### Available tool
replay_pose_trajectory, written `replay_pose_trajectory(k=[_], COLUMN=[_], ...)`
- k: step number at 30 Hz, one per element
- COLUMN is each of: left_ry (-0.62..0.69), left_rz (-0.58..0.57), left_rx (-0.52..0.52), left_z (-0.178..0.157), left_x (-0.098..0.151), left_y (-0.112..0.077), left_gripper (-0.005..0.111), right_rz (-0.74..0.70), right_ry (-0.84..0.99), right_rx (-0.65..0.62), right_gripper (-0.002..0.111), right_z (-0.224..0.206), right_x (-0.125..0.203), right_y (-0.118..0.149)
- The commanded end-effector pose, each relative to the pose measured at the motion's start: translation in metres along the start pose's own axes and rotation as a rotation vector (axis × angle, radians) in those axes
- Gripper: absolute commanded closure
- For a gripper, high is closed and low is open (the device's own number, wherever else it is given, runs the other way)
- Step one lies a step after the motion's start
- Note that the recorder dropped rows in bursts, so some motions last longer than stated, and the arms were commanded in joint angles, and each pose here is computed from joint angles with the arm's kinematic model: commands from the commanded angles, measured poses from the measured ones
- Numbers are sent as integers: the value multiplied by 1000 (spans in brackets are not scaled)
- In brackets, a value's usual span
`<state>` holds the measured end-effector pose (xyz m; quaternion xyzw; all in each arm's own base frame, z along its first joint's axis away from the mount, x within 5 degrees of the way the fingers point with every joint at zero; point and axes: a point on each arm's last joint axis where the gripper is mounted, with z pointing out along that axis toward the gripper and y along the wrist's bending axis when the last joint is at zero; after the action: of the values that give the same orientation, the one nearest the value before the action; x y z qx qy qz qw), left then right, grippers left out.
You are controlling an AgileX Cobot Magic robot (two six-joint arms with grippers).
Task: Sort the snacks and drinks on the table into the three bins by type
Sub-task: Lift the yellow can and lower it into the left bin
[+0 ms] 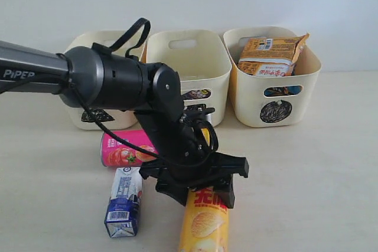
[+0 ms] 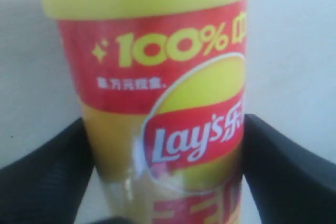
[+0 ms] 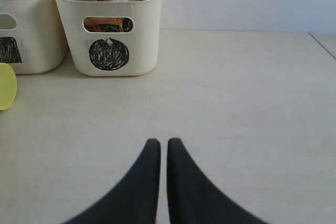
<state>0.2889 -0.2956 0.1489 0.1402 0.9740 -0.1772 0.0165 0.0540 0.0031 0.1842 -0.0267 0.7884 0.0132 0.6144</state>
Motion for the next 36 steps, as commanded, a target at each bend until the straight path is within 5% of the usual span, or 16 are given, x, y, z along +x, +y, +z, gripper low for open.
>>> replay_pose_trajectory(k=[1,16,21,26,36], left_ry=[-73,-473,-662,-851,-1144], left_rz=[15,171,281,255,310], left_rx=[51,155,17,-172,-453], left_z=[-35,-179,-231,-275,-312], left_x=[1,23,34,35,7], left_y=[-14,-38,-22,11,59], left_gripper=[103,103,103,103,103], right_rz=[-1,-1,-3,-3,0], right_ry=[-8,-8,-8,-8,-8], right_rx=[1,1,1,1,1], right_gripper=[106,106,106,106,106], right_z=[0,0,0,0,0], right_x=[0,0,0,0,0], right_y=[0,0,0,0,0])
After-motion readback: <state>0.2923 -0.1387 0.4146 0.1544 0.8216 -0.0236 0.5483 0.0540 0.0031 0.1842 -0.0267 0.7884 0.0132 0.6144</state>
